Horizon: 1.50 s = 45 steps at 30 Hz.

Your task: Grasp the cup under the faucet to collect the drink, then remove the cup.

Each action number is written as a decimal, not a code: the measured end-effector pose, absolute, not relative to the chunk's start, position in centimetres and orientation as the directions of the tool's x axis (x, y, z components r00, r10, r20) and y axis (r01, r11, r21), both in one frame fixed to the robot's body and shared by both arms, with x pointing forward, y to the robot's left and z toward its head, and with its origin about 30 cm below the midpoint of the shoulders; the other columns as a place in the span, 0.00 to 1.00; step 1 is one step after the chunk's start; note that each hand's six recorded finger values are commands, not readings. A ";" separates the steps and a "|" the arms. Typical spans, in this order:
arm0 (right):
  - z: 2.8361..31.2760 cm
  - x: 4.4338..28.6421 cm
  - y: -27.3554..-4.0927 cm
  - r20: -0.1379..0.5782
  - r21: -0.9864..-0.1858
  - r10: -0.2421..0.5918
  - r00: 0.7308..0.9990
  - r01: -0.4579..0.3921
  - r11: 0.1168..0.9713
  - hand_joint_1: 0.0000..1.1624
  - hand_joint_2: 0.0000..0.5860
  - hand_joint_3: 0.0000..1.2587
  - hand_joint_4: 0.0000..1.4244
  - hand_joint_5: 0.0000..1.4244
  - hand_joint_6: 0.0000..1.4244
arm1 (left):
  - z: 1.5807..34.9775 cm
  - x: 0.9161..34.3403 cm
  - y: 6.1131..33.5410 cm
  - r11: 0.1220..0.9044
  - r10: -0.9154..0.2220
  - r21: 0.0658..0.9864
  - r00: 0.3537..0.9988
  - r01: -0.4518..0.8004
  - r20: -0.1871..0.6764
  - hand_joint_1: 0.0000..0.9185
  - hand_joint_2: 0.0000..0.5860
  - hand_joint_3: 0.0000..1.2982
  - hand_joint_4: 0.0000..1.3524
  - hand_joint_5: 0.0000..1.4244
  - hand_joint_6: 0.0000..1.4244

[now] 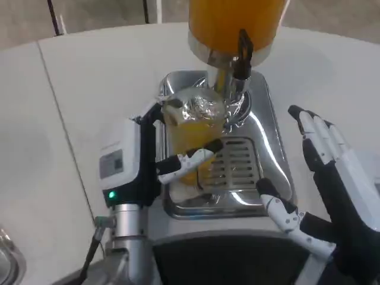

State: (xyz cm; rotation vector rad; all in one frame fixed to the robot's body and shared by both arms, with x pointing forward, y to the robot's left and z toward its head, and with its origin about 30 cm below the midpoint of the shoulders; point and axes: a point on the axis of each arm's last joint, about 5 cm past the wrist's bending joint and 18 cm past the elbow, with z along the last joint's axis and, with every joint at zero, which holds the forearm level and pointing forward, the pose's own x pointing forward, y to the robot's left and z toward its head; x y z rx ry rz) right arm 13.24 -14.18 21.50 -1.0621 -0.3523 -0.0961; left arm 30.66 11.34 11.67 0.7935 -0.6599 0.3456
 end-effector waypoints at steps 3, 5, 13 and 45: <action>21.5 13.3 -14.2 0.334 -0.836 0.092 0.938 0.249 0.488 0.32 0.76 0.00 0.00 0.00 0.08 | 11.4 30.4 12.1 0.649 0.049 0.553 0.754 -0.523 0.655 0.59 0.11 0.91 0.96 1.00 1.00; 21.5 13.3 -14.2 0.334 -0.839 0.095 0.938 0.250 0.483 0.32 0.76 0.00 0.00 0.00 0.08 | 11.3 30.4 12.5 0.641 0.052 0.558 0.755 -0.527 0.653 0.59 0.11 0.91 0.96 1.00 1.00; 21.5 13.2 -14.5 0.341 -0.870 0.137 0.930 0.257 0.422 0.32 0.76 0.00 0.00 0.00 0.08 | 11.5 29.9 14.3 0.629 0.043 0.559 0.742 -0.540 0.668 0.59 0.11 0.91 0.97 1.00 1.00; 19.2 12.1 -16.5 0.241 -0.971 0.285 0.928 0.227 0.079 0.23 0.83 0.00 0.00 0.00 0.00 | 11.7 26.5 18.9 0.660 -0.001 0.569 0.757 -0.491 0.654 0.58 0.10 0.92 0.97 1.00 1.00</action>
